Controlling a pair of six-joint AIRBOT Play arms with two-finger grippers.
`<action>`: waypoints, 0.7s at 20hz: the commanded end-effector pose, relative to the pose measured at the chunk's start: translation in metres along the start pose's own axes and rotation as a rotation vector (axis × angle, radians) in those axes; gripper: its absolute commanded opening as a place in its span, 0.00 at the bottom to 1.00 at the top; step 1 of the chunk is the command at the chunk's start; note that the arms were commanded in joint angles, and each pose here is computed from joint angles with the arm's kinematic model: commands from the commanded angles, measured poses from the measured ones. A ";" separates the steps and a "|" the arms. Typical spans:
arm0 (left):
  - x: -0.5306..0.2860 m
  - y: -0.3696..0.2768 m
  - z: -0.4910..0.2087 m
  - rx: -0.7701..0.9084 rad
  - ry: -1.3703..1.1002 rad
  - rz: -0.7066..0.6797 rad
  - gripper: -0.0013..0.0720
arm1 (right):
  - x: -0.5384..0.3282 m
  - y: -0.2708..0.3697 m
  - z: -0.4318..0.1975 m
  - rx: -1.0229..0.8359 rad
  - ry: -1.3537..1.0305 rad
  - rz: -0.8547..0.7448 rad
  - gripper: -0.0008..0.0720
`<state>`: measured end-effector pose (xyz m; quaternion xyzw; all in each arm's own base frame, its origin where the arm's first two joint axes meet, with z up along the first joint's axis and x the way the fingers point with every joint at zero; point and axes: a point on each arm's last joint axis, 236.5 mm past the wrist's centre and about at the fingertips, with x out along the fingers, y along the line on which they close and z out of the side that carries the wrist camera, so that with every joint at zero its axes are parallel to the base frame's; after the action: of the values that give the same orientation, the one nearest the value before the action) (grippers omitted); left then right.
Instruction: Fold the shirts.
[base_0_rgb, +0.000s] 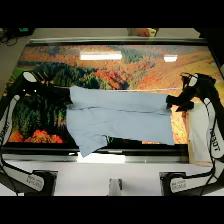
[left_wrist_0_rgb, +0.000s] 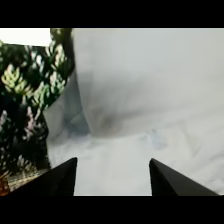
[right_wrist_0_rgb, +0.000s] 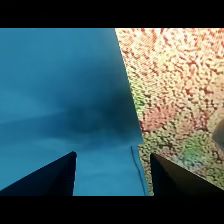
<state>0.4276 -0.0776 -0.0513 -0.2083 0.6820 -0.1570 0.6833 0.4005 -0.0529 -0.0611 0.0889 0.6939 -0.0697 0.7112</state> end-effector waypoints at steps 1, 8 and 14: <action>-0.024 0.009 -0.033 -0.018 0.094 0.022 0.75 | -0.025 -0.024 -0.031 -0.032 0.089 -0.048 0.65; 0.024 0.017 -0.175 -0.134 0.100 -0.050 0.70 | -0.025 -0.031 -0.097 0.118 0.124 0.174 0.65; 0.066 0.002 -0.217 -0.230 0.114 -0.132 0.70 | -0.024 -0.024 -0.102 0.124 0.116 0.197 0.65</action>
<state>0.2289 -0.1088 -0.0930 -0.2999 0.7223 -0.1369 0.6080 0.2987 -0.0572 -0.0395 0.1986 0.7179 -0.0413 0.6659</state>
